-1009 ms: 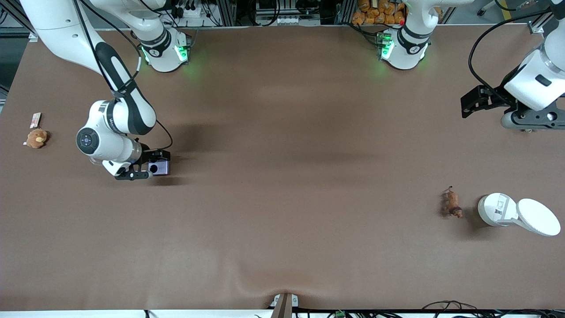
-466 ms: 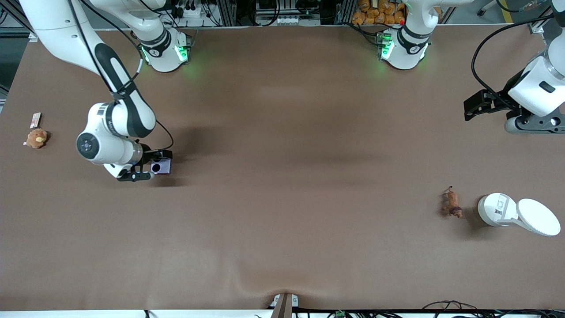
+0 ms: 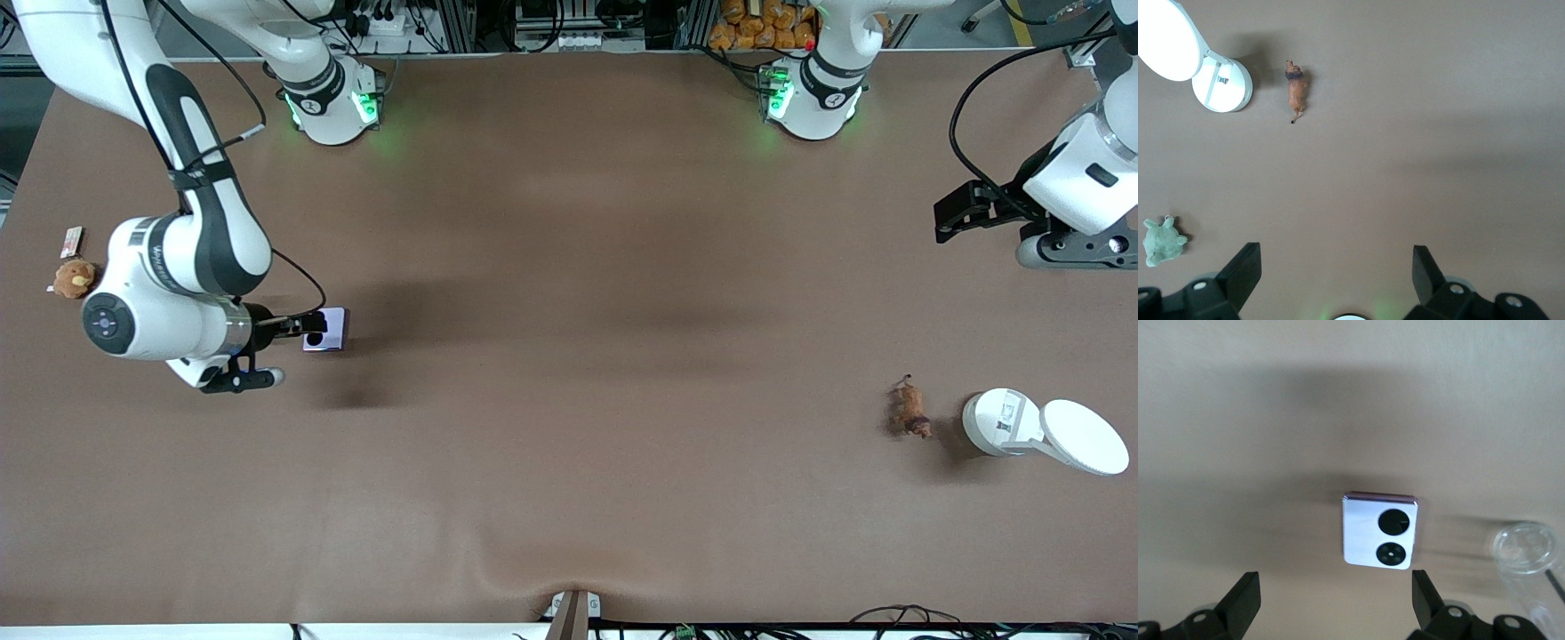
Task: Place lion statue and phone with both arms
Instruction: 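Lower the held phone onto the table beside the clear glass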
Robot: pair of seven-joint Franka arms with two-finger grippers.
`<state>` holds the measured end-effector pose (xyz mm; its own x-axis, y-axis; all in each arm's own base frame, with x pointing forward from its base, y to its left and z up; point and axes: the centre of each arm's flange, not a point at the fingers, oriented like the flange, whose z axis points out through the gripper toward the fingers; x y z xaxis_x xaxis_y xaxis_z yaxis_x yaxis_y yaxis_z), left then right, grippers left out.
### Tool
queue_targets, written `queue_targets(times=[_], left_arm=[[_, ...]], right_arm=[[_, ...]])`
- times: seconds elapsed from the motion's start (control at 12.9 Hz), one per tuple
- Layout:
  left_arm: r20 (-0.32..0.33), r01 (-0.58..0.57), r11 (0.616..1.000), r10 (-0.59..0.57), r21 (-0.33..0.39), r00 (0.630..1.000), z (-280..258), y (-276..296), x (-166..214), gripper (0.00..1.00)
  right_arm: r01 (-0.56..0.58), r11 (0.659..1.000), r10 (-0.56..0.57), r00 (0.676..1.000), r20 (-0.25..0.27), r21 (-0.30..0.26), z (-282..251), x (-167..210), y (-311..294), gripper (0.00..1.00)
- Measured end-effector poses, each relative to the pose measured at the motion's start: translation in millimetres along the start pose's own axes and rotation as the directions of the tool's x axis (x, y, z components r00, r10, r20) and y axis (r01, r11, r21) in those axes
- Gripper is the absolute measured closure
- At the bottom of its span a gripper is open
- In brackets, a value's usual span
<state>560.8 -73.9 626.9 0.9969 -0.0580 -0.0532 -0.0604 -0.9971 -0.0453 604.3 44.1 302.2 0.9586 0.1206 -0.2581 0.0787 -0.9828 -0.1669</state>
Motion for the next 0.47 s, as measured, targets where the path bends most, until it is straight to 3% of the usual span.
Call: queue_targets(times=[0.23,0.47], left_arm=[[-0.001,0.000,1.000,0.000,0.000,1.000,-1,0,0,0.00],[-0.002,0.000,1.000,0.000,0.000,1.000,-1,0,0,0.00]], right_arm=[[0.070,0.997,-0.074,0.992,-0.106,-0.044,-72,19,-34,0.00],[0.109,0.980,-0.139,0.974,-0.180,-0.168,-164,19,-49,0.00]])
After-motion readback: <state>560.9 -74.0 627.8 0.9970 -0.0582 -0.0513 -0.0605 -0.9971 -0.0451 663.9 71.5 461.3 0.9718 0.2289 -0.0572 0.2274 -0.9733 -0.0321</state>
